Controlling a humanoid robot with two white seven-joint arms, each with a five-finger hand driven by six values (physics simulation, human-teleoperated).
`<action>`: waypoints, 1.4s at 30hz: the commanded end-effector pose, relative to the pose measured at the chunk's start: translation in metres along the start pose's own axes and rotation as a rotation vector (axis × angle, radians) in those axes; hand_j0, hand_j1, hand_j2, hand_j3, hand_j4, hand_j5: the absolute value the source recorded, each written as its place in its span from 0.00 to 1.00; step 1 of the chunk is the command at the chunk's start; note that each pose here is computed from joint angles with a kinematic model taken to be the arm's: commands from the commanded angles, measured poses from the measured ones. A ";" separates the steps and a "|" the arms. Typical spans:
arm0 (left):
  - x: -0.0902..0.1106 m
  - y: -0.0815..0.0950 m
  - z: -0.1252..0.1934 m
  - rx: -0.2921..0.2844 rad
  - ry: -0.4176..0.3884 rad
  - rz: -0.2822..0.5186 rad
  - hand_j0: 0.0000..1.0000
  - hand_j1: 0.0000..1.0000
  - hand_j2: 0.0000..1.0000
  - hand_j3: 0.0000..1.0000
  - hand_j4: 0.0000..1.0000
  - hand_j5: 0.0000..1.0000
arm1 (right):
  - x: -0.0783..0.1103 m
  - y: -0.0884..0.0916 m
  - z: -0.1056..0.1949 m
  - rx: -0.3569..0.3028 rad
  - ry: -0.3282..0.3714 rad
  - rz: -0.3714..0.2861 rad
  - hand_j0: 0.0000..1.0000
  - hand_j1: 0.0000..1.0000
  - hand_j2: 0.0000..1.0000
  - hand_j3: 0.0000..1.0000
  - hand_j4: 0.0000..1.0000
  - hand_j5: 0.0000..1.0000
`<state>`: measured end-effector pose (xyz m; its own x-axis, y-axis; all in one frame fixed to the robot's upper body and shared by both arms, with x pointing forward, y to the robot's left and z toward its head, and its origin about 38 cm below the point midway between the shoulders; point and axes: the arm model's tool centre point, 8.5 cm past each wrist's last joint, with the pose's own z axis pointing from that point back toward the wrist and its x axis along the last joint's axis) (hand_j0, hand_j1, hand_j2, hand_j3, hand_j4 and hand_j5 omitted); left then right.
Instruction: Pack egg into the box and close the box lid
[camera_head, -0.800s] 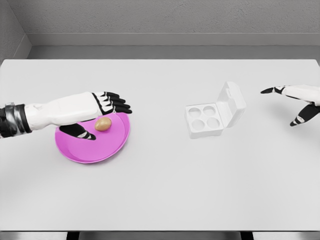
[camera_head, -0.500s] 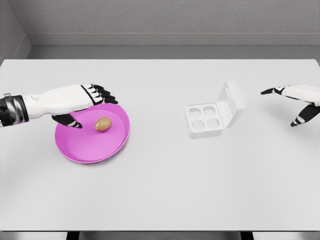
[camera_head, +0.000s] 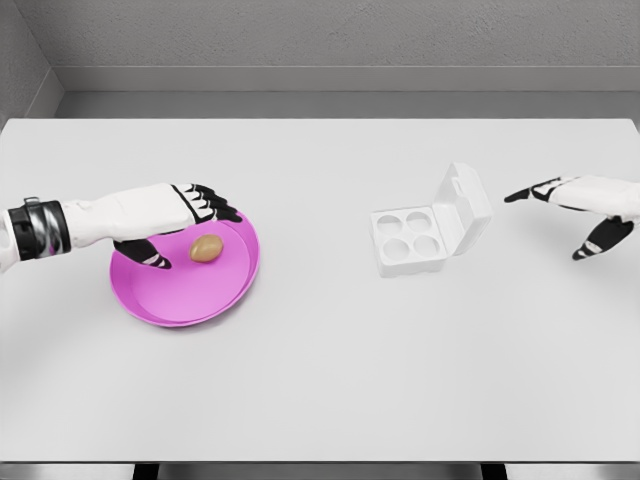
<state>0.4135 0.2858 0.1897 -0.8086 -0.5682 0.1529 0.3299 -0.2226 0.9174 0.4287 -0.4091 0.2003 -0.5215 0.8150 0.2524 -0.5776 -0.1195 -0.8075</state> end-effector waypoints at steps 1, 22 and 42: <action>0.003 -0.007 -0.003 -0.035 -0.009 0.005 1.00 1.00 1.00 1.00 1.00 1.00 | 0.002 0.003 -0.002 0.008 -0.014 0.002 1.00 1.00 1.00 1.00 1.00 1.00; -0.008 -0.010 -0.019 -0.084 0.019 0.009 1.00 1.00 1.00 1.00 1.00 1.00 | 0.006 0.009 -0.016 0.012 -0.034 -0.016 1.00 1.00 1.00 1.00 1.00 1.00; -0.018 -0.017 -0.027 -0.093 0.042 0.035 1.00 1.00 1.00 1.00 1.00 1.00 | -0.001 0.009 -0.010 0.010 -0.014 -0.021 1.00 1.00 1.00 1.00 1.00 1.00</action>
<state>0.4354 0.2770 0.1615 -0.7798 -0.6051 0.1607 0.3980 -0.2809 0.8733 0.4297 -0.4048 0.1870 -0.5200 0.8091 0.2738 -0.5950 -0.1131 -0.7958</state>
